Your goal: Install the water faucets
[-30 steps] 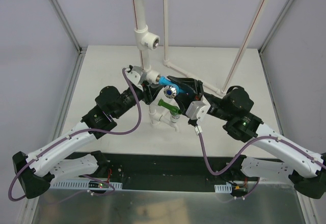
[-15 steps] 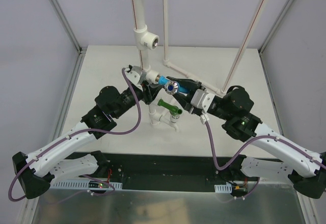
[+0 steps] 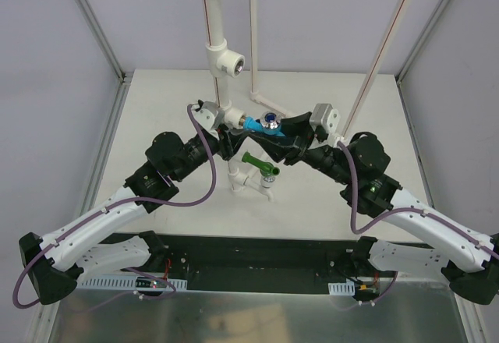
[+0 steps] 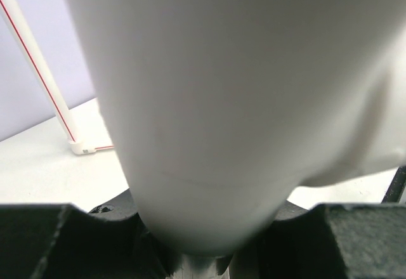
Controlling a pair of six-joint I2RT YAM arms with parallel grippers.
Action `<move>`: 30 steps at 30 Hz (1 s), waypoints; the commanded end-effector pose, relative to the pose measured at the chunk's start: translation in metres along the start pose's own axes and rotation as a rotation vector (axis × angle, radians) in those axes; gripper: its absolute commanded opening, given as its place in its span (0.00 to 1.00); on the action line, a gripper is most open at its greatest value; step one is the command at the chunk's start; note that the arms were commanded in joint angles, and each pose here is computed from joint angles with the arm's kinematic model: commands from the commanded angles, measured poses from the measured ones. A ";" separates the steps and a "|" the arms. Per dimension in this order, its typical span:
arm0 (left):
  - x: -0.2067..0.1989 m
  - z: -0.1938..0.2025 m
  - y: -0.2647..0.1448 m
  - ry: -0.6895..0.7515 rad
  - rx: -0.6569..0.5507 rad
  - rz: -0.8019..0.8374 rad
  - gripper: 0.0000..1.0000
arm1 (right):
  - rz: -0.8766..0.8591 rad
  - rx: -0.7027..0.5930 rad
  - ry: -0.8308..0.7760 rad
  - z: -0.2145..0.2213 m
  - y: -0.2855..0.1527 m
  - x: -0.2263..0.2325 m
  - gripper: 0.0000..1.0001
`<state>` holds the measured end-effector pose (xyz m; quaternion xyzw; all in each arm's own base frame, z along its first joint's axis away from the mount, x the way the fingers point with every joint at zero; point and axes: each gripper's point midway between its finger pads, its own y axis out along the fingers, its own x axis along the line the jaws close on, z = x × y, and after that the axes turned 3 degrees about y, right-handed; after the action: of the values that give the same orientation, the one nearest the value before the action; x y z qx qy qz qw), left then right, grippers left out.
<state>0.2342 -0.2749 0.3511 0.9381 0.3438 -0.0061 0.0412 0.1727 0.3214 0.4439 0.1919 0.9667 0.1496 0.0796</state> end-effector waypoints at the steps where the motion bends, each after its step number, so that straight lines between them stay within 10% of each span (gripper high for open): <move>1: -0.046 0.019 -0.009 -0.245 0.099 0.155 0.00 | 0.156 0.087 0.376 0.032 0.003 -0.010 0.00; 30: -0.033 0.017 -0.007 -0.244 0.072 0.083 0.00 | 0.307 0.058 1.108 0.006 -0.014 0.001 0.00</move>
<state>0.2294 -0.2792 0.3512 0.9416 0.3342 -0.0038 0.0414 0.1643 0.3104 0.4472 0.2037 0.8748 0.2292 -0.3752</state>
